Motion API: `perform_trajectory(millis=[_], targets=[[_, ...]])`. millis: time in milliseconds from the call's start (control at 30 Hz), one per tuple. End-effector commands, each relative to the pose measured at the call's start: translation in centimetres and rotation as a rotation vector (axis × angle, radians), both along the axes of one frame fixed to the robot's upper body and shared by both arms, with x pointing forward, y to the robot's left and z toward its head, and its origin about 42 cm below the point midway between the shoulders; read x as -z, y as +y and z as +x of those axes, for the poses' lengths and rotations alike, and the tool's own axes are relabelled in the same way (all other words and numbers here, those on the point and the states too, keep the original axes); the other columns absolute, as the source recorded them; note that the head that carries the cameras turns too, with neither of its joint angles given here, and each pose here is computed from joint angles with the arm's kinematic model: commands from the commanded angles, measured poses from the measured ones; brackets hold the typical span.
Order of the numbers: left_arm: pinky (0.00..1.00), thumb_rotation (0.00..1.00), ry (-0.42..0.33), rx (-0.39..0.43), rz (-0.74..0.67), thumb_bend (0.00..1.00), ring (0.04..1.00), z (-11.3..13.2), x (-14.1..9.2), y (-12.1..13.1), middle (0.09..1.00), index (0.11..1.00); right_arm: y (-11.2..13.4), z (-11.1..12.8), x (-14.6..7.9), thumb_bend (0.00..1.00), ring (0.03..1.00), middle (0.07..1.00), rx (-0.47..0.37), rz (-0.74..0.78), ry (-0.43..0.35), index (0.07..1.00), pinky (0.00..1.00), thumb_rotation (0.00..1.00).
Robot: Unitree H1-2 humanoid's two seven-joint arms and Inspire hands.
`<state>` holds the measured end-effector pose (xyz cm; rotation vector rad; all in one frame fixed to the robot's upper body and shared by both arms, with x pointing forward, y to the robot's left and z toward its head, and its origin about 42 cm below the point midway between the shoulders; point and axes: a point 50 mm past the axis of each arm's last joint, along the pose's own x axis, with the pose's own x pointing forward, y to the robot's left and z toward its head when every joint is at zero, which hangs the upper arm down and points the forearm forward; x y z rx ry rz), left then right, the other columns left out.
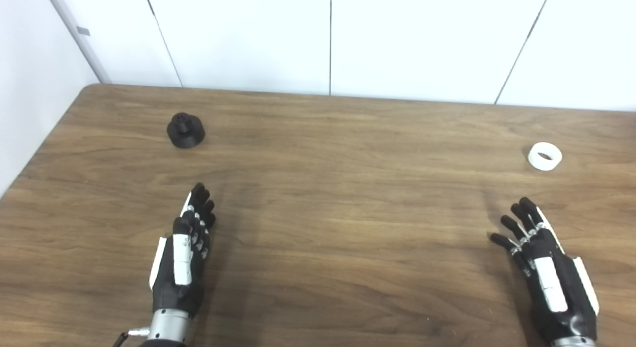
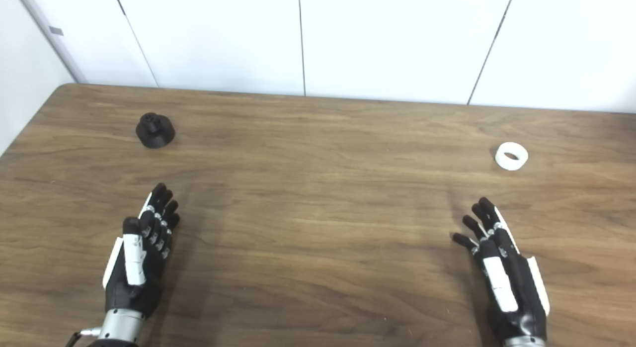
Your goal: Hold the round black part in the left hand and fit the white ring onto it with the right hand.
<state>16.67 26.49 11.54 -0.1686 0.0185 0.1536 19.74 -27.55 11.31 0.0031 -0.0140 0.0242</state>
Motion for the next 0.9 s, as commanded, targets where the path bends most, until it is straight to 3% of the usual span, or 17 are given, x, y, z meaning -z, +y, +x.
perform_trajectory(millis=[0,567,800,867], targets=[[1.0,0.92,0.083,0.041,-0.069,0.85,1.0,-0.3,1.6,-1.6,1.0,1.0,0.3,-0.8,1.2,0.69,0.905,0.942,0.006,0.007,0.068,0.929,0.79,0.78],[1.0,0.9,0.081,0.047,-0.077,0.83,1.0,-0.1,1.5,-1.1,1.0,1.0,0.7,-0.8,1.1,0.7,0.905,0.942,0.012,0.007,0.071,0.932,0.81,0.79],[1.0,0.77,0.024,0.065,-0.018,0.86,0.995,0.0,-0.6,-0.7,1.0,1.0,0.8,-0.7,0.9,0.66,0.907,0.939,0.007,0.011,0.064,0.935,0.81,0.79],[0.95,0.75,0.01,0.056,0.035,0.88,0.965,0.0,-1.7,-0.6,0.982,1.0,0.7,-0.7,0.9,0.67,0.915,0.946,0.009,0.013,0.064,0.937,0.82,0.79]])
